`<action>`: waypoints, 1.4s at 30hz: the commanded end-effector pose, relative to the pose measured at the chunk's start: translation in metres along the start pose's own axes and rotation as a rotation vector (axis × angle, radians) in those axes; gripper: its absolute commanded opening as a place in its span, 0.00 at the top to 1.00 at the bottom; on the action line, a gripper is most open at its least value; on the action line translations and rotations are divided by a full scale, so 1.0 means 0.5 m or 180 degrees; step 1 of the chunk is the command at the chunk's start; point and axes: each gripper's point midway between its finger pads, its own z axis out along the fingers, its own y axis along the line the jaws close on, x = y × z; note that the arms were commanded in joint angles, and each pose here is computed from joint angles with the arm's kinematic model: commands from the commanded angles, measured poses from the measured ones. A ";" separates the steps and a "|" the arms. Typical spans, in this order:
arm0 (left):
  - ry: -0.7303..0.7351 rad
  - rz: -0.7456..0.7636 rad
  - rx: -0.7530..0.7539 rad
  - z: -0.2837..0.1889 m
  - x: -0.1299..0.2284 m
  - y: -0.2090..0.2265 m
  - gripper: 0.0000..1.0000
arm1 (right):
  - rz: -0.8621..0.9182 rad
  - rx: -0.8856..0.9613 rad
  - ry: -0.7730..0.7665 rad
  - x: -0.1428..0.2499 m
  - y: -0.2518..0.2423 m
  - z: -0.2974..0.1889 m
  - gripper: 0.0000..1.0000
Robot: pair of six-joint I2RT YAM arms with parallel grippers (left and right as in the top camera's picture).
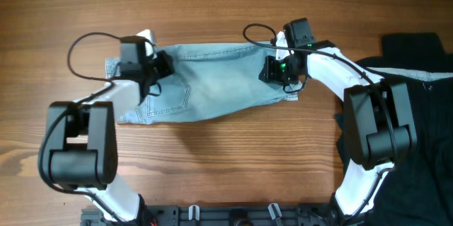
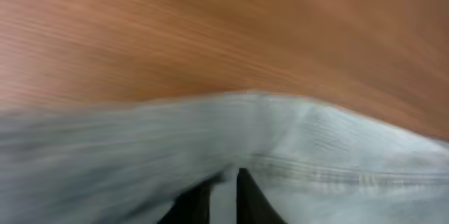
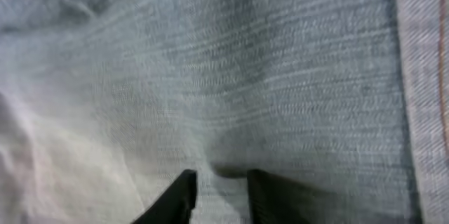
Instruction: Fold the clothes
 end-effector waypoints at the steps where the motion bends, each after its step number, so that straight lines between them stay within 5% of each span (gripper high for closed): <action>1: -0.0132 -0.0245 -0.0139 -0.087 -0.076 0.035 0.82 | -0.0109 0.0180 0.0121 0.021 -0.029 0.018 0.67; 6: 0.0078 -0.0568 -0.0816 -0.196 -0.049 0.163 0.75 | -0.0114 0.0221 0.0100 0.018 -0.033 0.018 0.66; 11: 0.0550 -0.0232 -0.0697 -0.130 0.031 0.178 0.73 | -0.0102 0.0221 0.0100 0.019 -0.033 0.018 0.66; 16: 0.0607 -0.0688 -0.1705 -0.133 0.072 0.325 0.78 | 0.0049 0.0467 0.0217 0.040 -0.062 0.014 0.58; 19: 0.0521 -0.0847 -0.1498 -0.147 0.047 0.322 0.73 | 0.0842 0.1570 0.0193 0.077 -0.178 -0.029 0.49; 21: 0.0436 -0.0854 -0.1294 -0.165 0.018 0.298 0.71 | 0.0899 0.1641 0.0280 0.083 -0.194 -0.048 0.52; 25: 0.0161 -0.0629 -0.0724 -0.231 -0.054 0.196 0.57 | 0.0480 0.0821 0.0285 0.017 -0.119 -0.101 0.60; 30: 0.0154 -0.0614 -0.0744 -0.297 -0.046 0.167 0.27 | -0.0418 -0.0415 -0.0022 -0.038 0.034 -0.158 0.44; 34: 0.0651 -0.0429 -0.0842 -0.268 0.020 0.205 0.00 | -0.0199 -0.0275 0.0169 -0.004 0.032 -0.129 0.39; 42: 0.1355 -0.0290 -0.0425 -0.163 0.122 0.234 0.00 | -0.0045 -0.0116 0.0274 0.049 -0.013 -0.061 0.35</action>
